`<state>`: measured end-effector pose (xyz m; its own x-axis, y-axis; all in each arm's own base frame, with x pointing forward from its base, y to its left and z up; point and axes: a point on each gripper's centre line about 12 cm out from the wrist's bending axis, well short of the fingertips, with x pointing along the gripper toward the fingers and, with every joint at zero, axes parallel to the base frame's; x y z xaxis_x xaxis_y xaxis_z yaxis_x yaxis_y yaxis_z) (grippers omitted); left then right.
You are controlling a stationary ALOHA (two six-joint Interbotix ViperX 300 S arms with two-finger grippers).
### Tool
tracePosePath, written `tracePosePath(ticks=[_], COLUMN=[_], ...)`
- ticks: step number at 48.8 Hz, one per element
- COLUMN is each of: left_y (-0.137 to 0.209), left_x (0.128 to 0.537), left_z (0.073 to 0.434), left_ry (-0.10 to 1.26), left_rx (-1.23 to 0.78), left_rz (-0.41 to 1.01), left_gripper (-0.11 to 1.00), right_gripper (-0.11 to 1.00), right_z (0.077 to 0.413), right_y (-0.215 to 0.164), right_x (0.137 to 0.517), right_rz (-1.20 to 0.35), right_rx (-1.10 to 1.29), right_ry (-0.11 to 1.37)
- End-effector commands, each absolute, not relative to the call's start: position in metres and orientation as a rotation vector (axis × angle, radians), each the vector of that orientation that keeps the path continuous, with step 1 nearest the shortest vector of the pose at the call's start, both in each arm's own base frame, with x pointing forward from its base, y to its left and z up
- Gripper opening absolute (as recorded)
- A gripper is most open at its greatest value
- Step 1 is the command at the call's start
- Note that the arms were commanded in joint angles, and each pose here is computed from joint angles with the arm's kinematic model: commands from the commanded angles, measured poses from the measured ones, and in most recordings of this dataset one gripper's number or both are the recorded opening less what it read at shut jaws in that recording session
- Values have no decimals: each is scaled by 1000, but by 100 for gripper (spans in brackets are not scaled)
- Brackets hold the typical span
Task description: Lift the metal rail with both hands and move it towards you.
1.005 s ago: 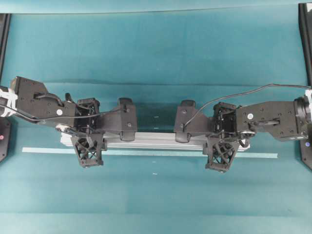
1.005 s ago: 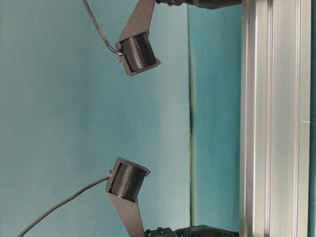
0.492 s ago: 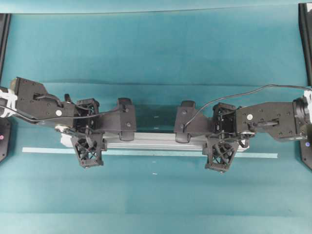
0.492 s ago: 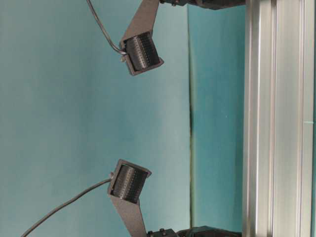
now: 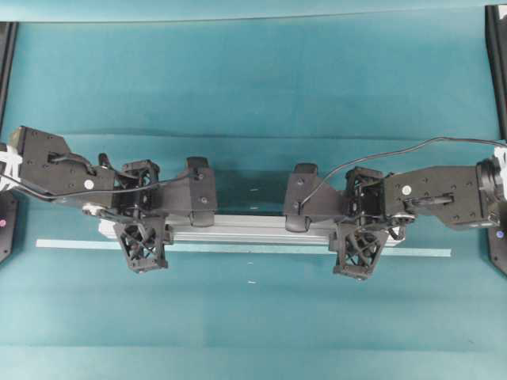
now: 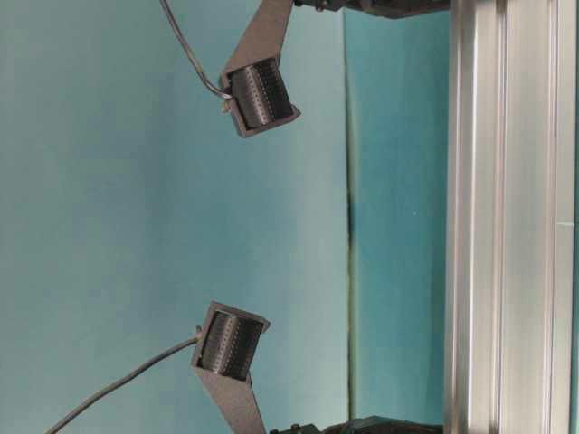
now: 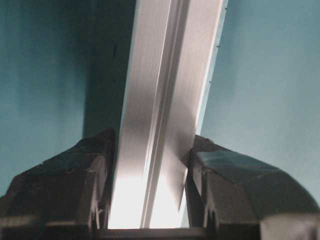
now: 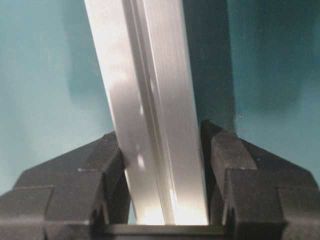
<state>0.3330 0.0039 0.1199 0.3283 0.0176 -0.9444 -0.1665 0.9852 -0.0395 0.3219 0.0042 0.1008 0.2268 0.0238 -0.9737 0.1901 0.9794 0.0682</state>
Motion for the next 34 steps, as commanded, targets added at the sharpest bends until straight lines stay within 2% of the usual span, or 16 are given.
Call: tracePosePath(ticks=[1, 24, 26, 31, 34], left_y=[6, 6, 6, 7, 8], left_x=[342, 337, 338, 339, 338], left_z=[121, 115, 116, 116, 116], left_ry=[1173, 1150, 1146, 1138, 1139], left_rx=[-231, -233, -233, -232, -233], left_rz=[174, 170, 170, 170, 172], left_gripper=[29, 29, 29, 31, 45], right_gripper=[40, 41, 47, 77, 91], right_z=[96, 96, 97, 96, 96], right_y=[0, 0, 0, 0, 1], right_x=[325, 327, 327, 328, 328], right_rz=[-139, -141, -142, -147, -147], right_rx=[216, 221, 226, 233, 235], right_ry=[1328, 1311, 1308, 1306, 1305])
